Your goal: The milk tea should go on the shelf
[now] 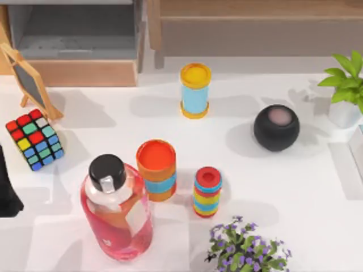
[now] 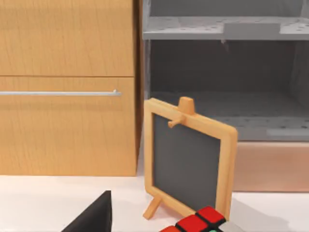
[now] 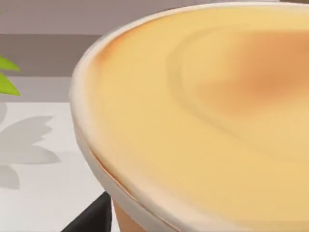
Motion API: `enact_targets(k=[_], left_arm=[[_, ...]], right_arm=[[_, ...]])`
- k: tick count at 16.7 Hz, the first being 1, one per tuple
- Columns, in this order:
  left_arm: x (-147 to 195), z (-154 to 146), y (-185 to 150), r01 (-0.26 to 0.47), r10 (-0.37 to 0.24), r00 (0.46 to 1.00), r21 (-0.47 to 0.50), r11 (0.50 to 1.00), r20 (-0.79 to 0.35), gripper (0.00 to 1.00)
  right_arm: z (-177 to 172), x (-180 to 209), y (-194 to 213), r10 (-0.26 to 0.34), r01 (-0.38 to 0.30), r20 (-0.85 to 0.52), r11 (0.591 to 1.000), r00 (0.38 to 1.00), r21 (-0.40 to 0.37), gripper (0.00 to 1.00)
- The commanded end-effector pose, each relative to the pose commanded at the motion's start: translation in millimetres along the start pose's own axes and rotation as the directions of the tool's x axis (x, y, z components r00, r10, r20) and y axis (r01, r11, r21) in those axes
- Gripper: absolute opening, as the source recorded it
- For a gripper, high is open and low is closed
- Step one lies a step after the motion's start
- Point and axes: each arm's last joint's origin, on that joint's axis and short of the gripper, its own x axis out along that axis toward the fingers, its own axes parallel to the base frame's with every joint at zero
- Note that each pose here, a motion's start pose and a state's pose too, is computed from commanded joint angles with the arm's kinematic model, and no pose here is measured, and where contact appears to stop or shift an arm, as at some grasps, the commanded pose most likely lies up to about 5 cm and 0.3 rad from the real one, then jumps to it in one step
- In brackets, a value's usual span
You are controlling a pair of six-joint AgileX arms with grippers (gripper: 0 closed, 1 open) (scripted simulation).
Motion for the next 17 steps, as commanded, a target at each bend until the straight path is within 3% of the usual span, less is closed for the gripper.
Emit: enact_targets(k=[5, 17], left_arm=[[0.0, 0.0, 0.0, 0.000, 0.000, 1.000, 0.000, 1.000, 0.000, 1.00], [0.0, 0.0, 0.0, 0.000, 0.000, 1.000, 0.000, 1.000, 0.000, 1.00]], right_arm=[[0.0, 4.1, 0.8, 0.000, 0.000, 0.001, 1.000, 1.000, -0.001, 1.00], [0.0, 4.1, 0.8, 0.000, 0.000, 0.001, 1.000, 1.000, -0.001, 0.10]])
